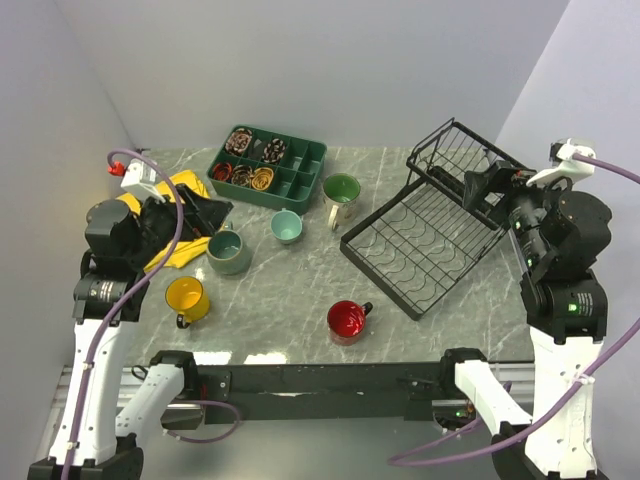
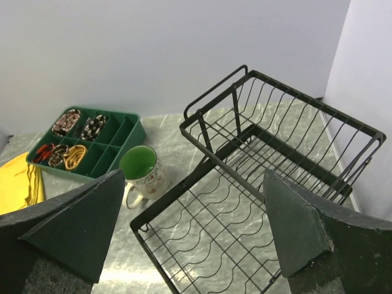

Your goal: Load the cups into the dish rack

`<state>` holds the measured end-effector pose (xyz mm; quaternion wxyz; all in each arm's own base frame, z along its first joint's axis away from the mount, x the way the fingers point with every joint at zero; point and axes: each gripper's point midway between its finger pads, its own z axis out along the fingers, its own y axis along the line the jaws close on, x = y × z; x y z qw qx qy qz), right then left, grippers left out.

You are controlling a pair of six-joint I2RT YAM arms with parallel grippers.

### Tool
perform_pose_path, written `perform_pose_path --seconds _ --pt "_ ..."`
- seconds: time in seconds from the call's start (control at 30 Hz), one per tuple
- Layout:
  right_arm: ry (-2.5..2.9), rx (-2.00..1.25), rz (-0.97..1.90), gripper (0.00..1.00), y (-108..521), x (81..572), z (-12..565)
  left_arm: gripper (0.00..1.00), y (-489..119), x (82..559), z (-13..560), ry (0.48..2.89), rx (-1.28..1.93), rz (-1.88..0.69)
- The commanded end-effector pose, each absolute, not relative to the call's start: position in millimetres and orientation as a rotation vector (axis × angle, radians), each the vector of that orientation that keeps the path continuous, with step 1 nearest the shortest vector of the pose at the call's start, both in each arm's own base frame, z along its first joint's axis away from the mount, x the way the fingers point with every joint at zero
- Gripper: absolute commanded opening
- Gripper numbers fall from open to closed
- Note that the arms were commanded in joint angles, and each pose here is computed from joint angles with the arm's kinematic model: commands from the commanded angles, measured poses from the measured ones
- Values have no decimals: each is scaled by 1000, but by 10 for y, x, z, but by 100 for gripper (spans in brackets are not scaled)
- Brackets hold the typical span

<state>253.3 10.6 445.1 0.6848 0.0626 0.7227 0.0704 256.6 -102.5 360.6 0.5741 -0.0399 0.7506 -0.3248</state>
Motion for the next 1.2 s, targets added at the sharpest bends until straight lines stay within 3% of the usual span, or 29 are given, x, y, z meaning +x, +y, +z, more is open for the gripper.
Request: perform_pose_path --seconds 0.0,0.23,0.5,0.83,0.93,1.17 --pt "1623 139 164 100 121 2574 4441 96 -1117 2506 3764 1730 -30 -816" --pt "1587 -107 251 100 438 2449 4454 96 -1297 2459 3595 1793 47 -926" --pt "1657 -642 664 100 1279 2106 3946 96 -1659 2317 2968 2006 56 -1006" --pt "1779 -726 804 100 1408 2106 3336 97 -2459 1858 1936 2375 37 -982" --pt "1791 -708 812 100 1408 2123 3233 96 -2802 1648 1711 2457 114 -922" --pt "1812 -687 814 100 1396 2140 3103 97 -3221 1643 1160 2612 189 -624"
